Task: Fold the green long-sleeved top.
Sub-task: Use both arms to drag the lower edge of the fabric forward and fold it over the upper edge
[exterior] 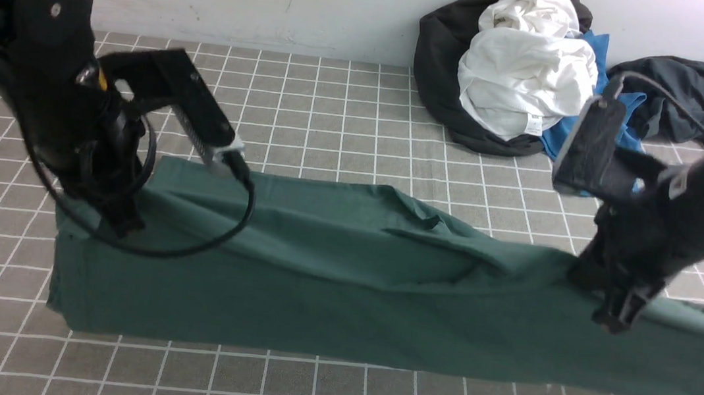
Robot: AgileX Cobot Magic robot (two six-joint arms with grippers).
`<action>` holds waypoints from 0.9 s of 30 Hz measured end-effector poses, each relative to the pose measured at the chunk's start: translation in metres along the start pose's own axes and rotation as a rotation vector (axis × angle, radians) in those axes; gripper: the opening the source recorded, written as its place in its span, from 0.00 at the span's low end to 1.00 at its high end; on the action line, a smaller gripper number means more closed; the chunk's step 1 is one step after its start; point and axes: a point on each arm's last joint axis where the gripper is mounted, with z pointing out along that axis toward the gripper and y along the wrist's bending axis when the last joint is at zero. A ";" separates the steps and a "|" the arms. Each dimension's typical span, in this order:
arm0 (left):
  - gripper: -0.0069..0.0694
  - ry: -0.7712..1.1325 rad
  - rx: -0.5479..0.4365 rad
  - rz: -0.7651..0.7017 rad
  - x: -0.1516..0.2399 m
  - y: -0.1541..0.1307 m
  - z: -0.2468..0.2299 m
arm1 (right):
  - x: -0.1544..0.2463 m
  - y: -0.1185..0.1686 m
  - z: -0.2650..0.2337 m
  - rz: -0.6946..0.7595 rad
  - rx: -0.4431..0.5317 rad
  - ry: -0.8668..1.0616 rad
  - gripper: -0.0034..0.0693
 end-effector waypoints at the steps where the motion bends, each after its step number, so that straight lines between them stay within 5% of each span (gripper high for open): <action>1: 0.11 -0.004 -0.008 -0.008 -0.007 0.010 0.004 | -0.004 -0.010 0.004 0.011 -0.005 -0.010 0.06; 8: 0.11 0.019 -0.014 -0.042 -0.037 0.063 0.054 | -0.024 -0.066 0.052 0.080 -0.024 -0.008 0.06; 18: 0.11 0.002 -0.031 -0.063 -0.053 0.090 0.124 | -0.029 -0.087 0.121 0.140 -0.067 0.028 0.07; 22: 0.16 -0.028 -0.057 -0.061 -0.056 0.093 0.135 | -0.027 -0.089 0.136 0.184 -0.056 0.026 0.12; 27: 0.37 -0.051 -0.090 -0.066 -0.058 0.097 0.145 | -0.028 -0.094 0.146 0.253 -0.001 0.004 0.29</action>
